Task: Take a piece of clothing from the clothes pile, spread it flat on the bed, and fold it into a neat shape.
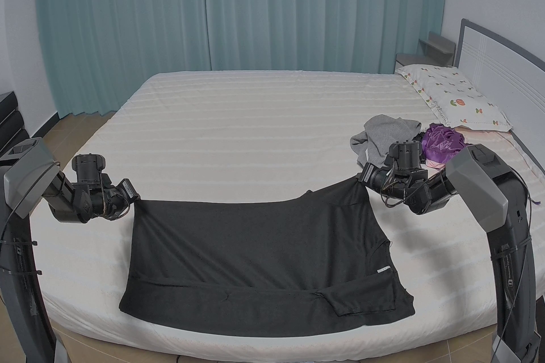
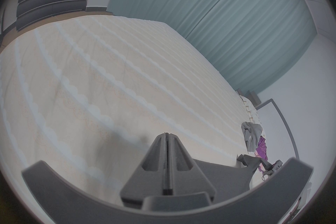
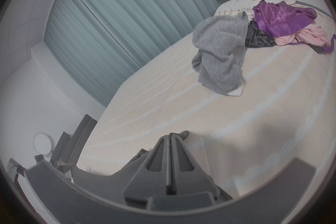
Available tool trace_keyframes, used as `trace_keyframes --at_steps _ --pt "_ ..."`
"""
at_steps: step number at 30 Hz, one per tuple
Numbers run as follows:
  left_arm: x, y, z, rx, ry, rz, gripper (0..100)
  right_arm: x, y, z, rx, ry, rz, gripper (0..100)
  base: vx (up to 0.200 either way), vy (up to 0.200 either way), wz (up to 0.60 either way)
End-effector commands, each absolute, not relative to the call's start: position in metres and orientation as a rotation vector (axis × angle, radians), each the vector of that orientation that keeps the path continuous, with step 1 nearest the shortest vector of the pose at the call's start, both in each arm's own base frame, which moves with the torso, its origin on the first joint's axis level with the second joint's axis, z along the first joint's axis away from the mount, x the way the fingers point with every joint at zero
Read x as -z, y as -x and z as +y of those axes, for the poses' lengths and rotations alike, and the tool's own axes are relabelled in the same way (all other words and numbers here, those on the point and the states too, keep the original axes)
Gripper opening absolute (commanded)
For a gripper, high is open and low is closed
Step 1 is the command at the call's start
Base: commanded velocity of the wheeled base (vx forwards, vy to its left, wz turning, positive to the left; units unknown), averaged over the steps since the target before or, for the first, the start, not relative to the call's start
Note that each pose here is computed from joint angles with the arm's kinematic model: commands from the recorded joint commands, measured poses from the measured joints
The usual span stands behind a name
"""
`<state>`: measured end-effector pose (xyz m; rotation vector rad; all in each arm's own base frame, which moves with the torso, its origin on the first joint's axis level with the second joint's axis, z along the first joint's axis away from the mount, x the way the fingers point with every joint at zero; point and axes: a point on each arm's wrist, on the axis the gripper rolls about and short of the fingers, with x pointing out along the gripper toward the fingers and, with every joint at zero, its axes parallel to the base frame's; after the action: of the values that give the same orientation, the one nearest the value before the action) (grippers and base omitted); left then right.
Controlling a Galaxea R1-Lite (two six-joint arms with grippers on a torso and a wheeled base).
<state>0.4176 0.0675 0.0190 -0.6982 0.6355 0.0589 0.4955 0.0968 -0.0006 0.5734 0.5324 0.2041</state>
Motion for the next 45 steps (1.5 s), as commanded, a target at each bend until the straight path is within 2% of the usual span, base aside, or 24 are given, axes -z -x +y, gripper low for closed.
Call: trace_keyframes --at_steps 1,10,31,42,45 --pt "-0.023 -0.417 0.068 -0.058 0.699 0.627 0 -0.015 -0.499 0.091 -0.199 -0.584 0.484 0 0.0 0.0 0.0" --pt "-0.027 -0.415 0.067 -0.049 0.701 0.623 0 0.008 -0.488 0.085 -0.165 -0.575 0.562 0 0.0 0.0 0.0" --pt "-0.018 -0.405 0.065 -0.047 0.684 0.669 0 -0.019 -0.456 0.071 -0.208 -0.611 0.625 0 0.0 0.0 0.0" --pt "-0.02 -0.385 0.061 -0.02 0.592 0.706 0 -0.003 -0.436 0.071 -0.196 -0.601 0.716 0 0.0 0.0 0.0" --pt "-0.022 -0.379 0.06 -0.016 0.576 0.714 0 -0.011 -0.431 0.07 -0.2 -0.602 0.709 0 0.0 0.0 0.0"
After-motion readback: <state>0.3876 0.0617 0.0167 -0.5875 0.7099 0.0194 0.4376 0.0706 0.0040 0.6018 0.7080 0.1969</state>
